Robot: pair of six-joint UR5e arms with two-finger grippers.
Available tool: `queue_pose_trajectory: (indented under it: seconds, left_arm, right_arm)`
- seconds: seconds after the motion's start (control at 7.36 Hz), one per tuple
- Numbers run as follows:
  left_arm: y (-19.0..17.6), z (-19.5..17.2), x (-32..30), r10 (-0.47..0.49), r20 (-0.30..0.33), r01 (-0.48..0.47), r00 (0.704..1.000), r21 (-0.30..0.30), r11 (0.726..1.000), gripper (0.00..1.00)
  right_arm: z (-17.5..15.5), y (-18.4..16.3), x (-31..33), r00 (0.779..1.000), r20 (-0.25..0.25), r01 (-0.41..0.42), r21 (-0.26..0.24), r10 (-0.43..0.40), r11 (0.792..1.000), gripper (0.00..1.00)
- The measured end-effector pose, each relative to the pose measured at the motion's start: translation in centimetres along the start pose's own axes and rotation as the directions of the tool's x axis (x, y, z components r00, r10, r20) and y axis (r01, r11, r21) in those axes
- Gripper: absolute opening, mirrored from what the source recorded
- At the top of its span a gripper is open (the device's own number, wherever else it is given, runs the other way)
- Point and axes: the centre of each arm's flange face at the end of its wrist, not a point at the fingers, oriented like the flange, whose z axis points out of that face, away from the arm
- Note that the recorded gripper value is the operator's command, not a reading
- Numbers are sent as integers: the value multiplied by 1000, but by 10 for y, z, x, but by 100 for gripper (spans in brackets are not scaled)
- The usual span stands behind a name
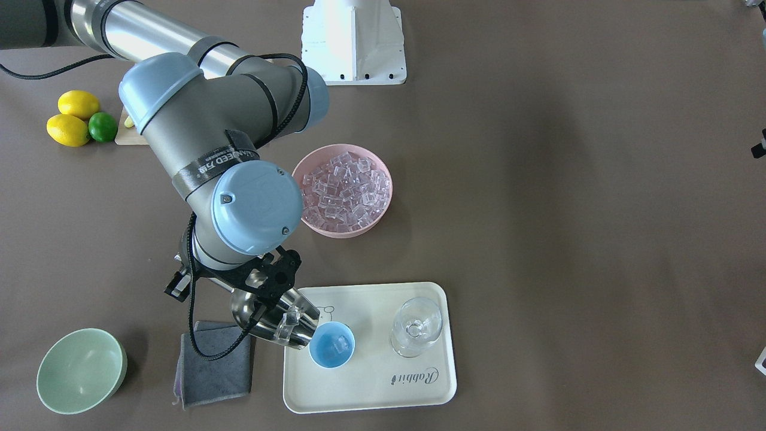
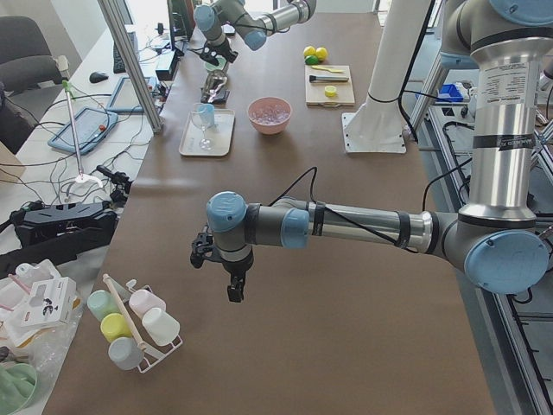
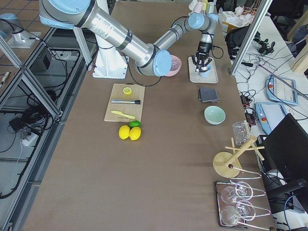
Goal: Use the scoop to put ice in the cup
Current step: 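Tilt the scoop with the right gripper to pour ice into the blue cup, then carry the empty scoop back to its starting spot with the right gripper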
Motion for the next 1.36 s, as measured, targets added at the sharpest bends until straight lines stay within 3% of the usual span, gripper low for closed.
queue_pose_trajectory:
  seconds: [0.54, 0.82, 1.09, 1.36]
  left_arm:
    - [5, 11, -17, -27, 26, 28, 999, -23, 999, 98]
    - [5, 11, -18, -30, 26, 31, 999, -23, 999, 98]
    - [6, 14, -21, -37, 25, 37, 999, -29, 999, 98]
    - [7, 15, -23, -40, 25, 41, 999, -33, 999, 98]
  right_arm:
    - [-9, -11, 0, 1000, -9, 19, -42, -19, 999, 0]
    - [-6, -2, -4, 1000, -18, 25, -24, -25, 999, 0]
    - [-1, 42, -17, 999, -19, -37, 21, 37, 999, 0]
    - [44, 148, -13, 974, 54, -223, 106, 218, 969, 0]
